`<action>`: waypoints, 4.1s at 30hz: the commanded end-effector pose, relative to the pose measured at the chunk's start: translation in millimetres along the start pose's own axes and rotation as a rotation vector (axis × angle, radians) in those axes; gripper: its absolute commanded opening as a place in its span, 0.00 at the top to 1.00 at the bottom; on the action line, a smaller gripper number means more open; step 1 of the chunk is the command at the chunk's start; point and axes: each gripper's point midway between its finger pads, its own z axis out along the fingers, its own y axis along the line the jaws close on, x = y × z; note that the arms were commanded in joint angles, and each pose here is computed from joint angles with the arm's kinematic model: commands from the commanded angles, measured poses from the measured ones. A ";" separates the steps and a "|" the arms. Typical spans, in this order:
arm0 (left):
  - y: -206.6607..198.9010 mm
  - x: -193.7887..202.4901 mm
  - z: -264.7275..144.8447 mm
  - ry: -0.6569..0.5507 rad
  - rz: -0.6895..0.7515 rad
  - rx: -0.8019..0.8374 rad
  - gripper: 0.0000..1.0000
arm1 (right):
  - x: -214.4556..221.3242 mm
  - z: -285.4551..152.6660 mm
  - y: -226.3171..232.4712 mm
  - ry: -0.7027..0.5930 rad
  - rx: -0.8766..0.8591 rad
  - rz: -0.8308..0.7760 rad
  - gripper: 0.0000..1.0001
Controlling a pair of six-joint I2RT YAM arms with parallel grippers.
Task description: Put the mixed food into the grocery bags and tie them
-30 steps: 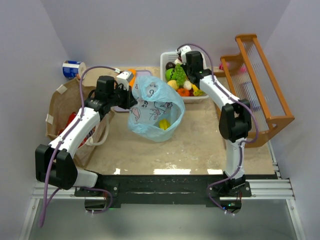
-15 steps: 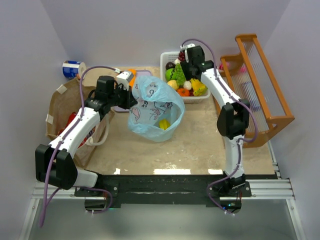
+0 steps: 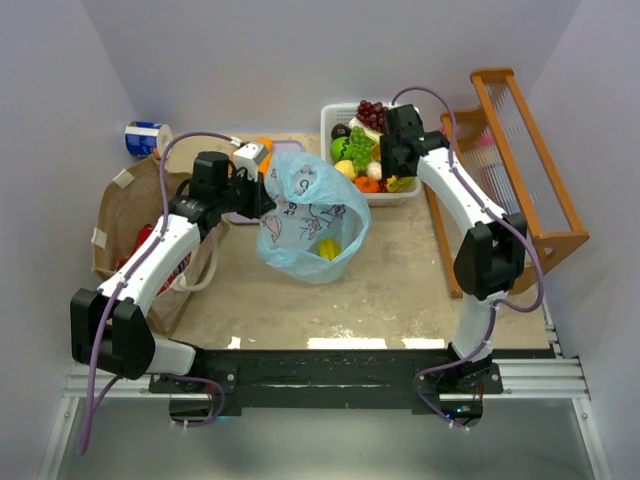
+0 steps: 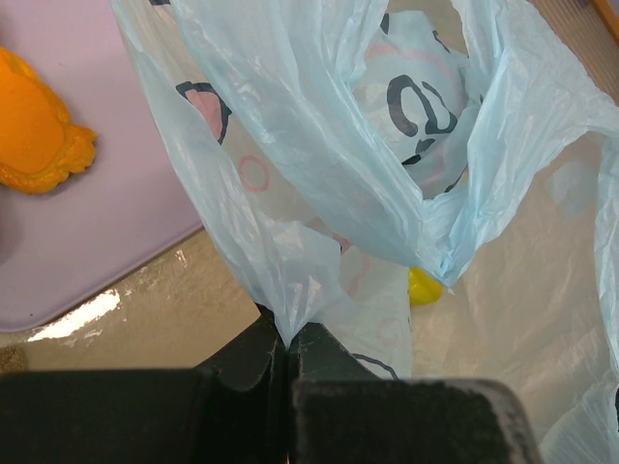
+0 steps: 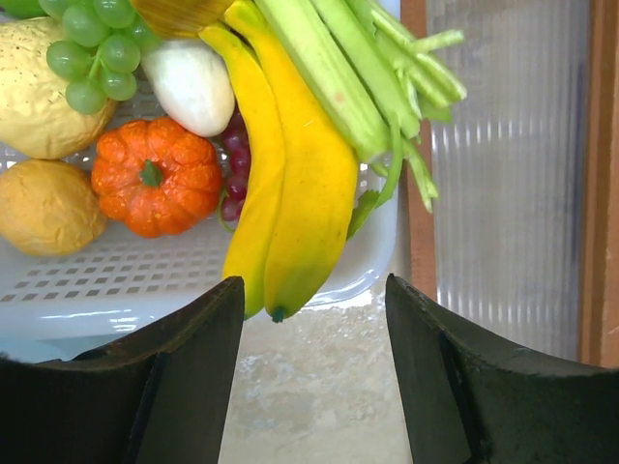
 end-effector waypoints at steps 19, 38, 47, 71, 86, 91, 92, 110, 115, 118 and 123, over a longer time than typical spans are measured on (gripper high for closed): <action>-7.8 -14.0 -7.5 -0.051 0.015 0.021 1.00 | 31.6 38.9 7.9 0.088 0.066 0.335 0.46; -7.6 -20.0 -12.5 -0.081 0.028 0.007 1.00 | -27.7 -40.3 -1.2 -0.155 -0.109 0.367 1.00; -4.6 -19.5 -11.4 -0.083 0.023 -0.008 1.00 | -67.4 -140.6 -5.6 -0.428 -0.224 0.235 1.00; 6.7 -19.0 -11.6 -0.088 0.023 -0.070 1.00 | 108.7 -221.4 196.7 -0.165 -1.170 -0.124 1.00; 6.5 -25.1 -18.9 -0.112 0.037 -0.087 1.00 | 137.2 -120.8 141.8 -0.005 -0.597 -0.074 1.00; 6.0 -25.4 -19.3 -0.113 0.037 -0.085 1.00 | 135.3 -106.0 111.8 0.011 -0.405 -0.070 1.00; 5.6 -26.5 -20.1 -0.117 0.039 -0.085 1.00 | 133.4 -106.2 109.4 0.007 -0.389 -0.071 1.00; 3.7 -23.6 -16.2 -0.106 0.038 -0.065 1.00 | 132.4 -84.5 92.8 0.019 -0.206 -0.135 0.76; 4.7 -20.2 -12.8 -0.093 0.033 -0.061 1.00 | 115.5 -114.5 118.6 -0.027 -0.419 -0.155 0.29; 6.1 -20.0 -12.9 -0.092 0.034 -0.069 1.00 | 93.8 -147.1 126.0 -0.104 -0.539 -0.156 0.21; 13.7 -20.2 -14.2 -0.093 0.032 -0.114 1.00 | 31.9 -235.8 136.8 -0.376 -0.819 -0.102 0.16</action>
